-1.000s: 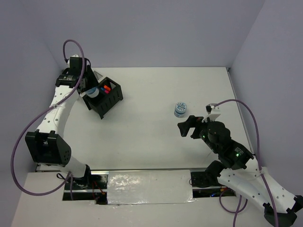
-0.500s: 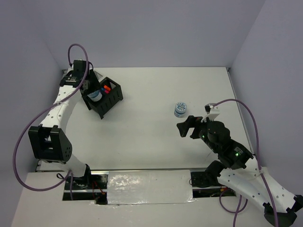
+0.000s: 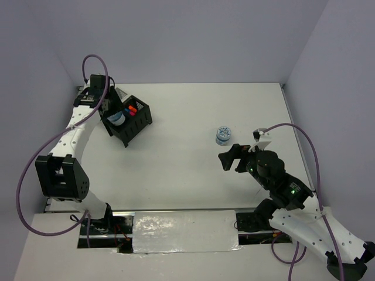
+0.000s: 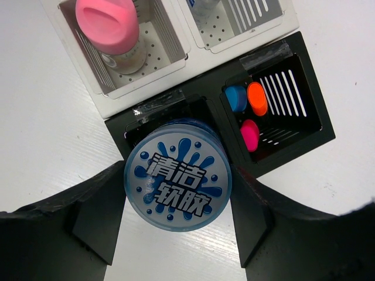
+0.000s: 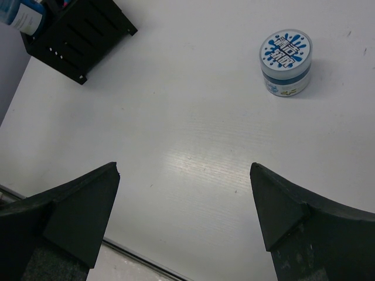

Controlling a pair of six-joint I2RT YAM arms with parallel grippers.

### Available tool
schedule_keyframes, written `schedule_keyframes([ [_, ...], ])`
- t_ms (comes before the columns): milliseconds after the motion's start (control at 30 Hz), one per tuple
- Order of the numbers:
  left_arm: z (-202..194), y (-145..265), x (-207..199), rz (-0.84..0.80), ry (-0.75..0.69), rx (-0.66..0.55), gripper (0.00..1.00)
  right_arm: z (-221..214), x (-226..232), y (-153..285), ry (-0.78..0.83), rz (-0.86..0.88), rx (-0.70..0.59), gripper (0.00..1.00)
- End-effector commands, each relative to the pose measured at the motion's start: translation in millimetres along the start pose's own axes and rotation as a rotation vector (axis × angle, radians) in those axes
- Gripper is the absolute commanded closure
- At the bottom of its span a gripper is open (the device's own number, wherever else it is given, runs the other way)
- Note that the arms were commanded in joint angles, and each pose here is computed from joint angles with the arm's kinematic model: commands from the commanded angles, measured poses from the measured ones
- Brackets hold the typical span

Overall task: Sort the stationery into containers
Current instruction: Place the stationery in the storage box, then pick up the stationery from the center of the board.

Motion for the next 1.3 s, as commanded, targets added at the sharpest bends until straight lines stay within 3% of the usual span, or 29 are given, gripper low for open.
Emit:
schedule_keyframes([
  [0,10.1,-3.2,-4.2,-0.012,0.026,-0.04,0.91,9.5,3.9,0.7,-0.003,0.027,-0.05,0.0],
  [133,7.9,-6.4,-5.8,-0.026,0.016,-0.025,0.88,9.3,3.8,0.1,-0.002,0.023,-0.047,0.0],
  [300,5.1,-13.5,-7.6,-0.023,0.004,-0.003,0.76,10.1,4.4,0.0,0.002,0.025,-0.048,0.0],
  [467,1.8,-20.6,-9.2,-0.011,-0.006,0.014,0.48,8.8,3.9,-3.1,0.006,0.016,-0.041,0.0],
  [500,0.9,-21.1,-9.4,-0.004,-0.008,0.015,0.38,7.8,4.0,-4.1,0.009,0.016,-0.037,0.0],
  [600,-0.3,-22.3,-9.5,0.008,-0.011,0.021,0.22,6.0,3.7,-8.0,0.013,0.009,-0.03,0.0],
  [667,0.0,-20.2,-10.4,0.007,-0.012,0.014,0.18,5.5,3.6,-10.4,0.018,0.002,-0.028,0.0],
  [700,0.1,-19.1,-10.1,0.009,-0.009,0.013,0.01,3.7,3.5,-14.0,0.024,-0.007,-0.015,0.0],
  [1067,8.2,1.4,-14.1,-0.048,-0.008,-0.023,0.01,-10.8,-7.7,-71.3,0.033,-0.158,0.121,0.0],
  [1267,8.3,69.7,-34.0,-0.206,-0.075,-0.127,0.01,1.6,-39.0,-113.9,0.026,-0.331,0.166,0.0],
])
Point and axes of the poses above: each gripper's point midway between its finger pads, its own y axis back along the fingers, its own x axis along the line the jaws close on, z = x × y, the point moved 8 cm from there along y, back along the fingers, and after that the axes turned 2 degrees about y, right-handed, at the moved point
